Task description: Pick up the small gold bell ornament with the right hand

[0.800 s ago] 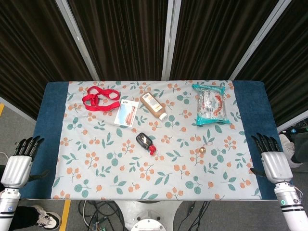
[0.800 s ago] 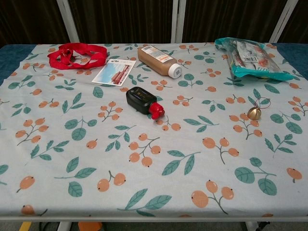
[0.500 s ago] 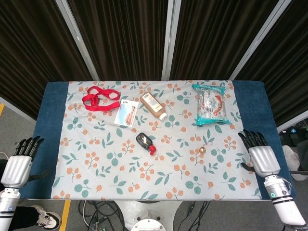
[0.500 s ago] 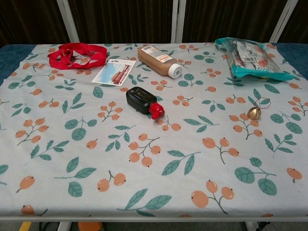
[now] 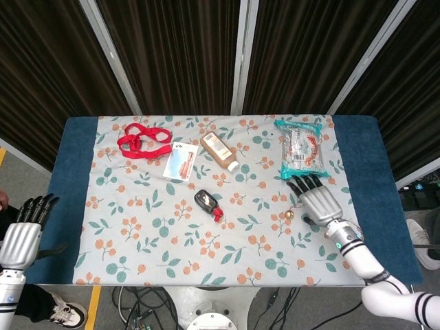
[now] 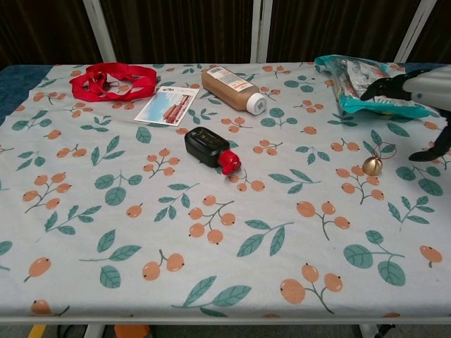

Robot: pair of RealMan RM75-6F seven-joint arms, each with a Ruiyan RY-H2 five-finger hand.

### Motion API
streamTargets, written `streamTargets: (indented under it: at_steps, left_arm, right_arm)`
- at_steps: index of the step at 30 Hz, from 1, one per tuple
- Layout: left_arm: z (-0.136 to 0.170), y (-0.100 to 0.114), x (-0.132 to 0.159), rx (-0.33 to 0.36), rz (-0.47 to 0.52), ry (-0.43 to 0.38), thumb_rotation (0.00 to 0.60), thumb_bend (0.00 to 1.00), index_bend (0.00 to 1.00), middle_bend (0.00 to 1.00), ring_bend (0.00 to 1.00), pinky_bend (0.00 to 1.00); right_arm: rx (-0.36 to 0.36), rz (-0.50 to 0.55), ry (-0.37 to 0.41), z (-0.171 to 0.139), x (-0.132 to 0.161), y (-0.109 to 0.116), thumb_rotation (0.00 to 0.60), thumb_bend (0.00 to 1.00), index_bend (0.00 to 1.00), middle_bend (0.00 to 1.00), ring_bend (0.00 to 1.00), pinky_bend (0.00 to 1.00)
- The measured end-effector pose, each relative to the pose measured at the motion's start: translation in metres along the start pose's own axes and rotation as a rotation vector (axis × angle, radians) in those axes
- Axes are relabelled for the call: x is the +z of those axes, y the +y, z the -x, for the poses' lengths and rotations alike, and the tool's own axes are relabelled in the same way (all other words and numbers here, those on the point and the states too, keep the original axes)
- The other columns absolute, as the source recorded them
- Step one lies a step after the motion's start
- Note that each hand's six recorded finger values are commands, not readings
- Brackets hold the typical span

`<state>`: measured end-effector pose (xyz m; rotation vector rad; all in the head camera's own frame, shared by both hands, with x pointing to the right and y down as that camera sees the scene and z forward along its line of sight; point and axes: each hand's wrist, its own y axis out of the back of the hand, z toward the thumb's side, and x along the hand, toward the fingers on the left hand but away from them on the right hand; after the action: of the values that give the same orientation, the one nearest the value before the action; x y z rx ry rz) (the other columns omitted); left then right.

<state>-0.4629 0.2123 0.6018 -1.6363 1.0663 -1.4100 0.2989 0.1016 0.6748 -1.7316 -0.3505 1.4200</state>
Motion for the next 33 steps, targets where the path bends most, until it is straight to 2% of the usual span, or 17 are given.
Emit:
streamTargets:
  at_steps: [3,6,17,25,33]
  left_arm:
    - [0.001,0.001,-0.002,-0.002,0.003,0.004,0.600,0.00,0.09,0.03,0.00,0.04]
    - [0.001,0.001,-0.004,-0.004,0.006,0.008,0.600,0.00,0.09,0.03,0.00,0.04]
    - [0.002,-0.002,-0.007,-0.013,0.019,0.013,0.600,0.00,0.09,0.03,0.00,0.04]
    - [0.002,-0.003,-0.009,-0.020,0.026,0.018,0.600,0.00,0.09,0.03,0.00,0.04]
    - [0.002,-0.005,-0.009,-0.026,0.027,0.020,0.600,0.00,0.09,0.03,0.00,0.04]
  right_arm:
    - [0.019,-0.007,0.027,0.015,0.016,0.000,0.600,0.18,0.19,0.00,0.00,0.00]
    - [0.030,-0.011,0.038,0.023,0.024,-0.001,0.600,0.21,0.23,0.00,0.00,0.00]
    - [0.036,-0.011,0.022,0.024,0.024,-0.007,0.600,0.21,0.31,0.00,0.00,0.00]
    - [0.013,0.017,0.034,0.021,0.025,-0.001,0.600,0.22,0.36,0.00,0.00,0.00]
    - [0.033,0.006,0.026,0.020,0.022,-0.009,0.600,0.24,0.42,0.00,0.00,0.00]
